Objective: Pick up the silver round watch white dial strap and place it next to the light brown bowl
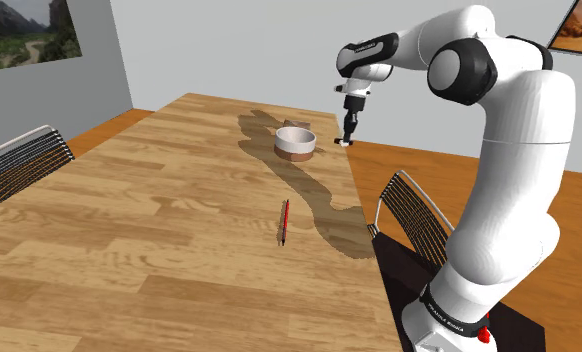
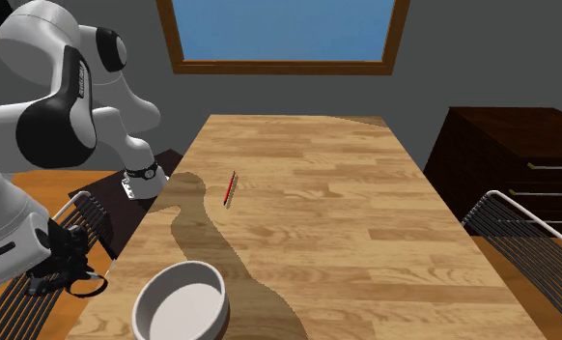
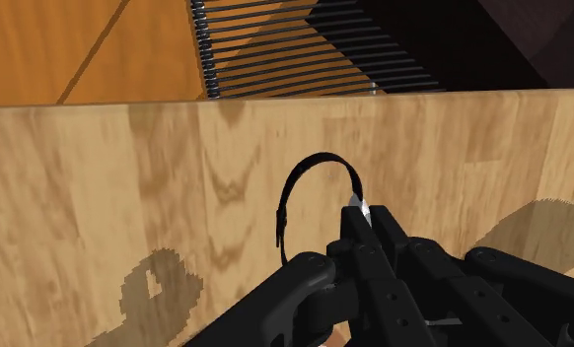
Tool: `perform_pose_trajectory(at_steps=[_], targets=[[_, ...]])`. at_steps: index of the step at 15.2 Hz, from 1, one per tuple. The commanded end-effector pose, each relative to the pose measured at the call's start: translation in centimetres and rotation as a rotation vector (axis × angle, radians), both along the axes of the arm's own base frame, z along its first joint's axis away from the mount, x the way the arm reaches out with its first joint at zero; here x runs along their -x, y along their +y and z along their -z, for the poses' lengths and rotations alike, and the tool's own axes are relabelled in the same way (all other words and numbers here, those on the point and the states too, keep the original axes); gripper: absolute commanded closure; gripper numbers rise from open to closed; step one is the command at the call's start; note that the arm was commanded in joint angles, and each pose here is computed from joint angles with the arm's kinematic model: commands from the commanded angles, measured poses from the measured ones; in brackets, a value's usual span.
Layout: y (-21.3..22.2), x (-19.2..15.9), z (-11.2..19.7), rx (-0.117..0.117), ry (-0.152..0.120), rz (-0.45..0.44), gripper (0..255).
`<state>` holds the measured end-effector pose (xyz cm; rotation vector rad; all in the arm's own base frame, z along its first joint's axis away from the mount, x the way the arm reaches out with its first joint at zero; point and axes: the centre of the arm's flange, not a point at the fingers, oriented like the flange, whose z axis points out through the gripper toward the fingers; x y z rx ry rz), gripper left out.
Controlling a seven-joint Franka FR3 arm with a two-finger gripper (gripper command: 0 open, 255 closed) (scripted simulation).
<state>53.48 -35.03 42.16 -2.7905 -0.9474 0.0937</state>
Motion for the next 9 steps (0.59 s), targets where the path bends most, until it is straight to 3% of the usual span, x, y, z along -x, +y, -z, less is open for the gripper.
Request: perform_pose_trajectory(at_steps=[1,9], targets=[[0.1,-0.1,1.1,0.000,0.000,0.000,255],[0.1,-0.1,5.3,0.000,0.000,0.000,255]])
